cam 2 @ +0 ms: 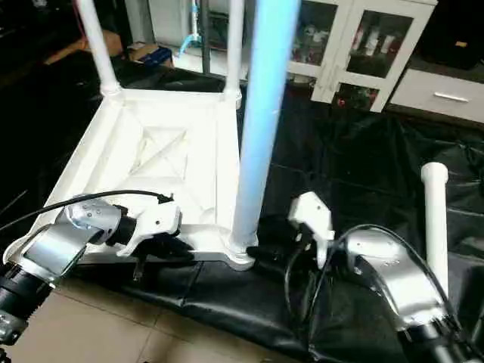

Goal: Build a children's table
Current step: Insert table leg to table base, then rotate leg to tighten

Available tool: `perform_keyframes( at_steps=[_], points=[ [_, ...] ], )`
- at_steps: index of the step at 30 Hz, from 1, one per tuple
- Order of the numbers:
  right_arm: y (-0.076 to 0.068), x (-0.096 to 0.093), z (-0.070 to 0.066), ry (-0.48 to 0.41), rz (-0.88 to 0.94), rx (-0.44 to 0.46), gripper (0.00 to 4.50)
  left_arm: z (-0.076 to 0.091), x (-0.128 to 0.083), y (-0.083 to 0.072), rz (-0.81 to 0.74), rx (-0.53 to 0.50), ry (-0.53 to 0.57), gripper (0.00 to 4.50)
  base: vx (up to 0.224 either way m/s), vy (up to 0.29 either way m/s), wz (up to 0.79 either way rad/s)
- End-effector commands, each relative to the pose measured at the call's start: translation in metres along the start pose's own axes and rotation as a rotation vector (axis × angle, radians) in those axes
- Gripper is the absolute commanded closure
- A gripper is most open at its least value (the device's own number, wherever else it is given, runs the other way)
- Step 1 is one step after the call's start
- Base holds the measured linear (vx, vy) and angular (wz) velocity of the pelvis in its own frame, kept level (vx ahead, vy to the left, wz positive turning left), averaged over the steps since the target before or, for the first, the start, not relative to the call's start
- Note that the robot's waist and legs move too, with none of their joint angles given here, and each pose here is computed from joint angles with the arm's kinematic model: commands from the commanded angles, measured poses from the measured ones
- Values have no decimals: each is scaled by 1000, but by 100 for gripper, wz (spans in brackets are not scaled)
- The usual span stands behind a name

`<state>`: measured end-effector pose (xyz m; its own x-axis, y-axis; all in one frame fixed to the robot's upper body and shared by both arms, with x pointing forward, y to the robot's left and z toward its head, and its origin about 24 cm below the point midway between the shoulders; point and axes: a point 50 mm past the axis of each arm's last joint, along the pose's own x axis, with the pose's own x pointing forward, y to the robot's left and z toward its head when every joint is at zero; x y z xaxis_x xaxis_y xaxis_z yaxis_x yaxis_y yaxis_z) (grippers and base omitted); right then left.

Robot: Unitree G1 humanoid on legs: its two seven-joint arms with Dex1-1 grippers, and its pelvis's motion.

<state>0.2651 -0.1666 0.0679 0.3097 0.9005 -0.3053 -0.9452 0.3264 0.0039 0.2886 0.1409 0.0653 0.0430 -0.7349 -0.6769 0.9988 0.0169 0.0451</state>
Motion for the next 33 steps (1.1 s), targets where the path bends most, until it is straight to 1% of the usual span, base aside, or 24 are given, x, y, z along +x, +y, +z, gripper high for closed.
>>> perform_keyframes(
  at_steps=[1, 8, 9, 11, 13, 16, 17, 18, 19, 21, 24, 31, 33],
  points=[
    [-4, 6, 2, 25, 30, -36, 125, -11, 5, -10, -78, -19, 63, 450, 0, 0, 0],
    [-9, 11, 3, 33, 78, -45, 125, -15, 0, -13, -76, -31, 79, 450, 0, 0, 0],
    [-10, 13, 3, 32, 99, -43, 141, -17, -2, -13, -74, -37, 86, 450, 0, 0, 0],
    [-11, 15, 4, 28, 120, -40, 141, -19, -4, -14, -71, -43, 94, 450, 0, 0, 0],
    [-12, 17, 4, 23, 133, -36, 169, -20, -6, -15, -71, -47, 99, 450, 0, 0, 0],
    [-14, 22, 5, 4, 154, -31, 188, -21, -6, -16, -70, -52, 103, 450, 0, 0, 0],
    [-14, 22, 5, 4, 154, -31, 188, -21, -6, -16, -70, -52, 103, 450, 0, 0, 0],
    [-13, 24, 5, -4, 170, -27, 211, -21, -7, -18, -71, -54, 105, 450, 0, 0, 0],
    [-13, 26, 5, -8, 185, -28, 218, -22, -8, -19, -73, -59, 109, 450, 0, 0, 0],
    [-12, 27, 5, -10, 187, -28, 222, -22, -8, -19, -73, -60, 110, 450, 0, 0, 0],
    [-14, 30, 5, -20, 197, -29, 243, -24, -11, -21, -74, -68, 123, 450, 0, 0, 0],
    [-13, 38, 3, -38, 191, -28, 251, -27, -15, -25, -69, -81, 131, 450, 0, 0, 0],
    [-12, 40, -1, -44, 167, -8, 253, -29, -15, -24, -45, -92, 134, 450, 0, 0, 0]
  ],
)
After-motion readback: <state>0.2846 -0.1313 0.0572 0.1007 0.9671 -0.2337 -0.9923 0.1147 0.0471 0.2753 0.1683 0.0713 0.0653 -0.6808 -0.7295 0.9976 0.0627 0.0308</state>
